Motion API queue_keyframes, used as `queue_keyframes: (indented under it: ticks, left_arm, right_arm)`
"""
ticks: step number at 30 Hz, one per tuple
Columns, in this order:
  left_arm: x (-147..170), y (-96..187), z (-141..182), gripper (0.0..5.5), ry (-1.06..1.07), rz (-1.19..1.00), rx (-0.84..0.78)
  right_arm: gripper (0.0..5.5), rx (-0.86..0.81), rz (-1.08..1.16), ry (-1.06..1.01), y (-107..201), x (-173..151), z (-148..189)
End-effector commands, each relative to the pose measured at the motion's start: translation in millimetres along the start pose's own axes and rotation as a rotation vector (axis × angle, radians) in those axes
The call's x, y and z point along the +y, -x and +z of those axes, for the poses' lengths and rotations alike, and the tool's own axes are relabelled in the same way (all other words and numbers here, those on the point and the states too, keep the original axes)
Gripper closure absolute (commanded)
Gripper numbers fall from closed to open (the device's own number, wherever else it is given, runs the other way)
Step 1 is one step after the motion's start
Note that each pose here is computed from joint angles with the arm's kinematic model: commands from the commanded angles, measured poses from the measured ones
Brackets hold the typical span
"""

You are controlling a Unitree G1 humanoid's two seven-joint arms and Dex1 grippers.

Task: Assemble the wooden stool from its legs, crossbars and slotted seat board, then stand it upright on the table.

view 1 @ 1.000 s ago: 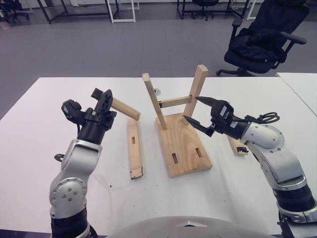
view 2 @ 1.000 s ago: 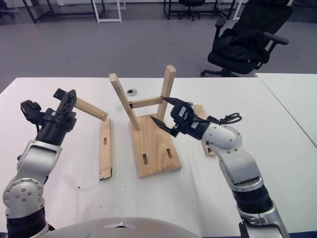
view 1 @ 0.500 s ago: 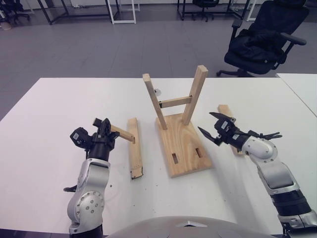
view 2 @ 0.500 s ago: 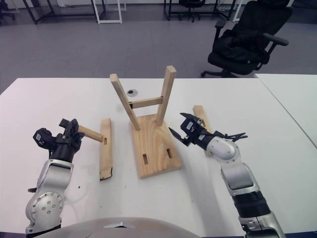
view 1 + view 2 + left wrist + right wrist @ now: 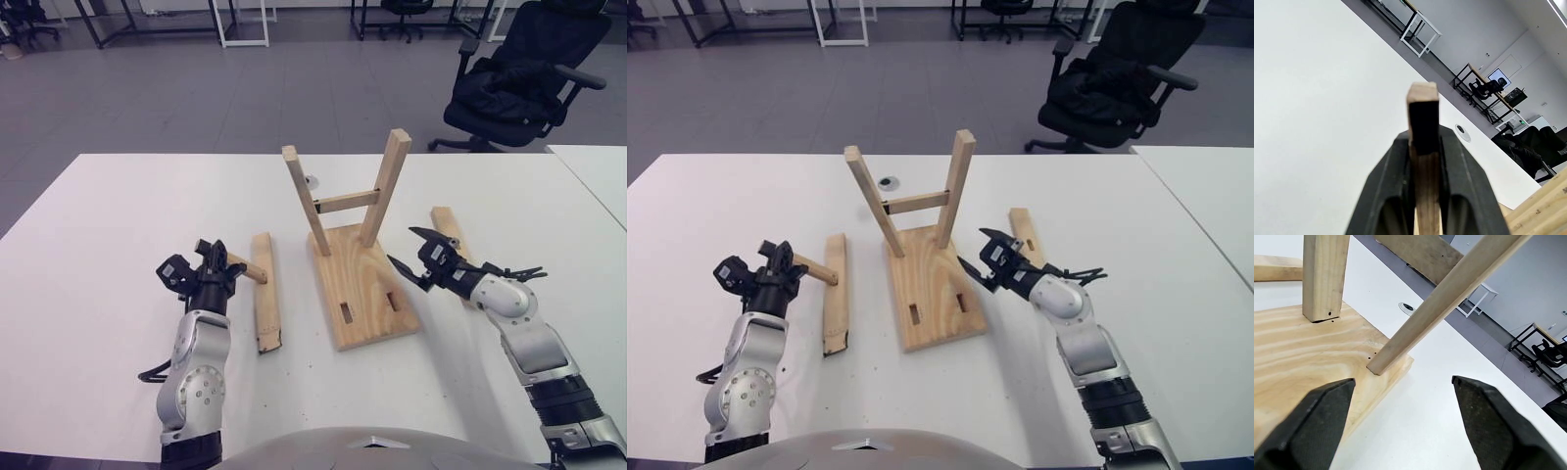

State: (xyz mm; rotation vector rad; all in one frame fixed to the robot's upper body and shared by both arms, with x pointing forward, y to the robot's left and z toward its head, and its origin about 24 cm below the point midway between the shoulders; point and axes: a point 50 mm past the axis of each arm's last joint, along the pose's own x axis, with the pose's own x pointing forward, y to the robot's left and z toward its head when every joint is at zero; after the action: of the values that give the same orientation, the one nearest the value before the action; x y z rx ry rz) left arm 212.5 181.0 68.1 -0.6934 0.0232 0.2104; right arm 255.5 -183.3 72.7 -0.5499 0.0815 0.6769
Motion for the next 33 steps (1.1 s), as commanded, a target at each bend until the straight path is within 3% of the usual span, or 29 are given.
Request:
queue_keyframes:
  ticks: [1, 5, 9, 18, 23, 33]
  left_arm:
    - [4, 6, -8, 5.10, -0.155, 0.056, 0.049]
    - [7, 7, -16, 5.10, -0.495, 0.026, 0.125]
    - [15, 9, -26, 5.10, -0.677, -0.015, 0.212]
    - [42, 30, -44, 5.10, -0.774, -0.161, 0.346]
    - [54, 40, -43, 5.10, -0.786, -0.198, 0.268]
    - [41, 30, -27, 5.10, -0.811, -0.232, 0.120]
  right_arm:
    - [1.80, 0.004, 0.000, 0.028, -2, -2, 1]
    - [1.80, 0.009, -0.006, 0.049, -2, -3, 0]
    - [1.80, 0.009, -0.009, 0.061, -3, -2, 0]
    - [1.80, 0.025, -0.005, 0.085, -2, -1, -5]
    - [1.80, 0.037, 0.006, 0.093, 0, -1, -10]
    - [1.80, 0.032, 0.011, 0.102, -3, -3, -9]
